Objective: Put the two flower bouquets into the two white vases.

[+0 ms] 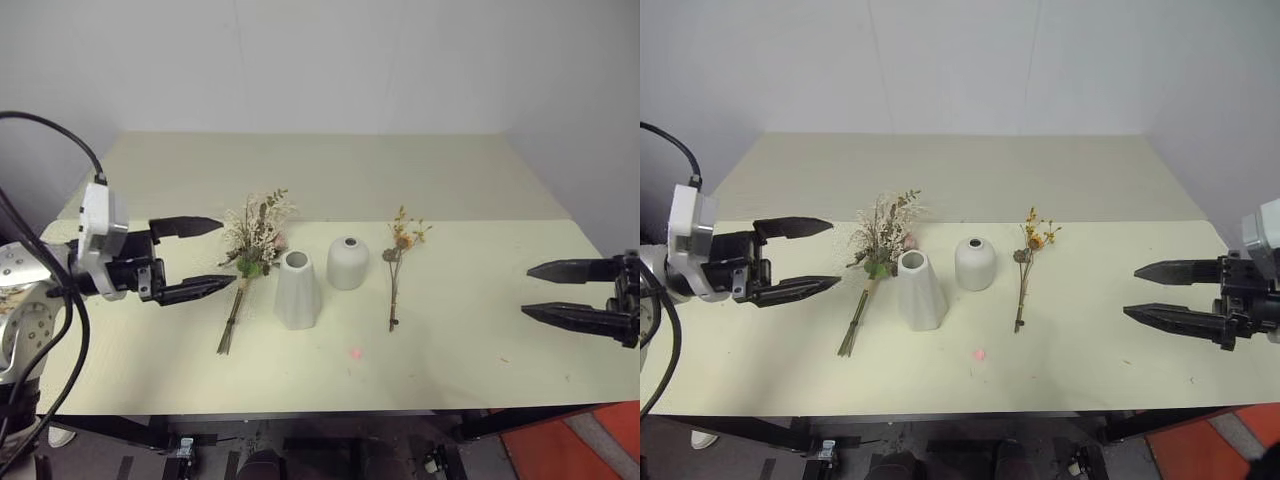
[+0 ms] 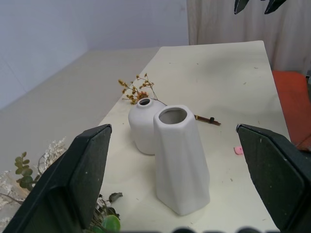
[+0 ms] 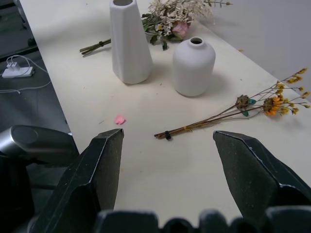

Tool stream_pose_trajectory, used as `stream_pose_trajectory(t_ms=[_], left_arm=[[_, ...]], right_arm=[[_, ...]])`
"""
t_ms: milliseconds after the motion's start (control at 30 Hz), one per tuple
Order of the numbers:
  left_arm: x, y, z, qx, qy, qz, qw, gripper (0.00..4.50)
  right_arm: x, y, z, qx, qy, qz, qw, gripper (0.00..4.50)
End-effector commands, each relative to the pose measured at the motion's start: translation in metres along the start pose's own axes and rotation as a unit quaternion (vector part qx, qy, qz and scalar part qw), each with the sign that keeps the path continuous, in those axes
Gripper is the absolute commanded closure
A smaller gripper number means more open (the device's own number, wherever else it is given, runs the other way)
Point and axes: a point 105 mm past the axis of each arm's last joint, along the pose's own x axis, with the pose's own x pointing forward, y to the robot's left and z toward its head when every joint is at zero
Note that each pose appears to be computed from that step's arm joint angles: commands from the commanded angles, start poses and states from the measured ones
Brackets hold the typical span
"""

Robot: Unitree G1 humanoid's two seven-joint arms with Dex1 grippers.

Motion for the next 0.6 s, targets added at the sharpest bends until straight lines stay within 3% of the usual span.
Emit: stream_pose_trajectory(t_ms=[33,233,367,600], left_arm=[[-0.004,-0.002,0.004,0.019,0.001,0.002,1.000,0.02],[-0.004,-0.002,0.008,0.029,-0.009,0.021,0.999,0.02],[0.014,-0.005,0.000,0.011,-0.017,0.022,1.000,0.02],[0.022,-0.002,0.008,0.003,-0.011,-0.028,1.000,0.02]], right_arm=[[-0.002,0.004,0.006,-0.017,-0.005,-0.005,1.000,0.94],[-0.009,0.001,0.012,-0.018,-0.016,-0.031,0.999,0.94],[-0.014,-0.003,0.006,0.028,-0.016,-0.048,0.998,0.94],[0.010,0.000,0.002,0.076,-0.023,-0.044,0.996,0.94]])
